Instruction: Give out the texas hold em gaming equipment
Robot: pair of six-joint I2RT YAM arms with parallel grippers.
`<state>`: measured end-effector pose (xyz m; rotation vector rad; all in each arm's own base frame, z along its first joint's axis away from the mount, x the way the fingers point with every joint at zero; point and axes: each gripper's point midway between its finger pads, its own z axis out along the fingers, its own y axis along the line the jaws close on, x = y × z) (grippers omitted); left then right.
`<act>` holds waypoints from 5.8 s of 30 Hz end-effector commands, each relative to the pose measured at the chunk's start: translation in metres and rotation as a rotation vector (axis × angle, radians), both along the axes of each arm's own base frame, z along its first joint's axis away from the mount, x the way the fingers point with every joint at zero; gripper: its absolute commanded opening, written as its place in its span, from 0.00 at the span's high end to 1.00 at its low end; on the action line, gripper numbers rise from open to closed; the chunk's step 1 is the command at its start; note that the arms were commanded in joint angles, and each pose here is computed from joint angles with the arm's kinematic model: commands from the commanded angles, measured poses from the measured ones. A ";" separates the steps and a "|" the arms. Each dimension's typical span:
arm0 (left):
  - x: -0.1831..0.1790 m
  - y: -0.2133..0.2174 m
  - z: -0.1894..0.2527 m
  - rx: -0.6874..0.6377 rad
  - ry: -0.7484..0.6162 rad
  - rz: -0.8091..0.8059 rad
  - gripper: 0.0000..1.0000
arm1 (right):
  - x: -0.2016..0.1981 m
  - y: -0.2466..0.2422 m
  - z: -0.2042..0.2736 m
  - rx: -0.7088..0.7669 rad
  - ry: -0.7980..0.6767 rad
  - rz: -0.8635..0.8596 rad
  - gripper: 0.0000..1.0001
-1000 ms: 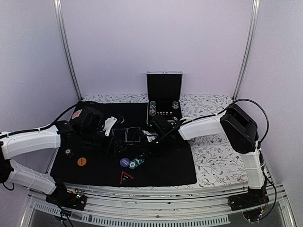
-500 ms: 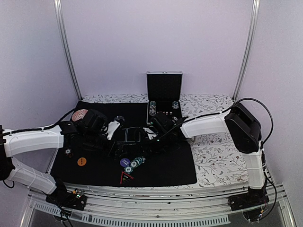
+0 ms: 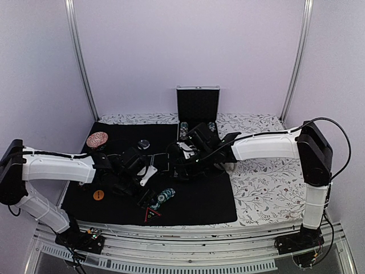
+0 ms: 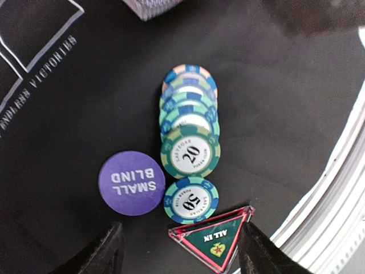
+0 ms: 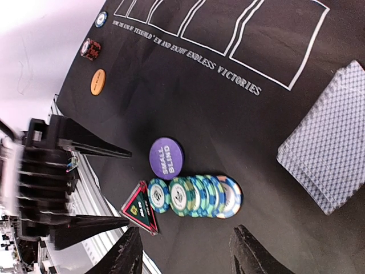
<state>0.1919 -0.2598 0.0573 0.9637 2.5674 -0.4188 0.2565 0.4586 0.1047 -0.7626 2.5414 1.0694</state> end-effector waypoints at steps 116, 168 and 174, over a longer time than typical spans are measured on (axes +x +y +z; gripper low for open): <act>0.050 -0.061 -0.024 0.159 -0.115 -0.061 0.82 | -0.010 -0.075 0.015 -0.063 -0.096 -0.057 0.45; 0.030 -0.024 -0.026 0.178 -0.092 -0.103 0.21 | -0.014 -0.083 0.011 -0.087 -0.091 -0.050 0.45; 0.021 -0.012 -0.038 0.202 -0.055 -0.095 0.21 | -0.015 -0.084 0.010 -0.089 -0.088 -0.044 0.44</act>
